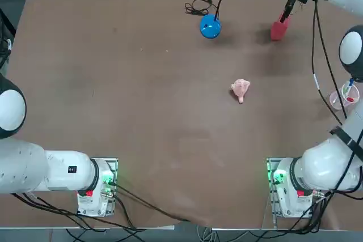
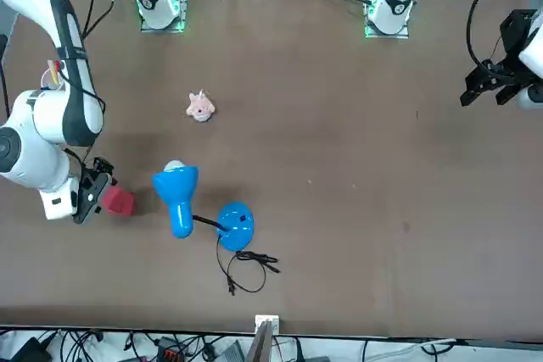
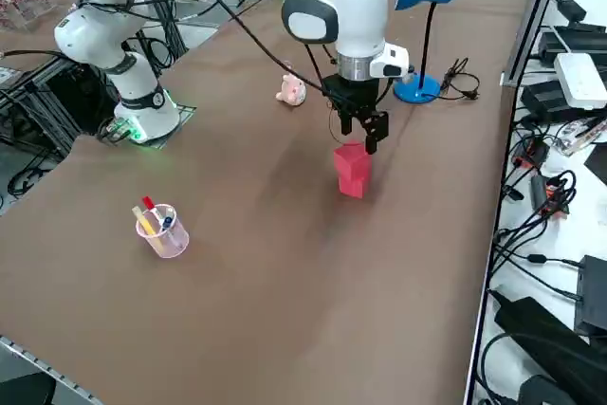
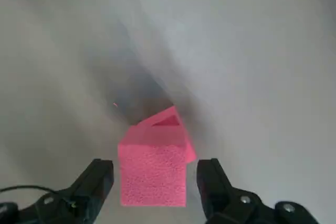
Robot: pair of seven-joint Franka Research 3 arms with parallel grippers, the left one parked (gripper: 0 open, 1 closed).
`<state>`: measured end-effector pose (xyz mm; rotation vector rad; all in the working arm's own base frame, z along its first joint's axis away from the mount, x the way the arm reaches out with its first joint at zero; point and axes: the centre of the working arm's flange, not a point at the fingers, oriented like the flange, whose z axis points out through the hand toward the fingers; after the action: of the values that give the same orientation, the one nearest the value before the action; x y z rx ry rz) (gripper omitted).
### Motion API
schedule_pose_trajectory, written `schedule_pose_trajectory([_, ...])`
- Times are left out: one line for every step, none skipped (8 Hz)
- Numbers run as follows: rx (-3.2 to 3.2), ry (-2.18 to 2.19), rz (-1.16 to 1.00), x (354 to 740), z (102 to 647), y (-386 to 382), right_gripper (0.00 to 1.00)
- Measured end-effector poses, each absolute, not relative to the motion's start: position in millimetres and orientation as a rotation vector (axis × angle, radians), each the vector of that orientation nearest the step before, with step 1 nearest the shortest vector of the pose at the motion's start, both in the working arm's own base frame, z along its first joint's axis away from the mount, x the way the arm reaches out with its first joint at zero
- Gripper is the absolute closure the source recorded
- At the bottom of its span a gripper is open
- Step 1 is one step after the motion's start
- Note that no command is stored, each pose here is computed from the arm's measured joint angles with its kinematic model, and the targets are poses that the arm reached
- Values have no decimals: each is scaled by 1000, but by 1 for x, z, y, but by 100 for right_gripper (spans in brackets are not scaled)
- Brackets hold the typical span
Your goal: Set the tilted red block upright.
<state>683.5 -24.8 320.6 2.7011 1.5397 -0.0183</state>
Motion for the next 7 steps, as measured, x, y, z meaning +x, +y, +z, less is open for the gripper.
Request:
schedule_pose_trajectory([2689,1540,-14,684,319,-26,3])
schedule_pose_trajectory([2678,1541,-11,684,318,-26,3])
schedule_pose_trajectory([2677,1543,-13,683,316,-26,3])
schedule_pose_trajectory([2678,1545,-21,682,313,-26,3])
schedule_pose_trajectory([2680,1548,-32,681,308,-26,3])
schedule_pose_trajectory([2679,1553,-41,681,305,-26,2])
schedule_pose_trajectory([2677,1557,-44,681,304,-26,2])
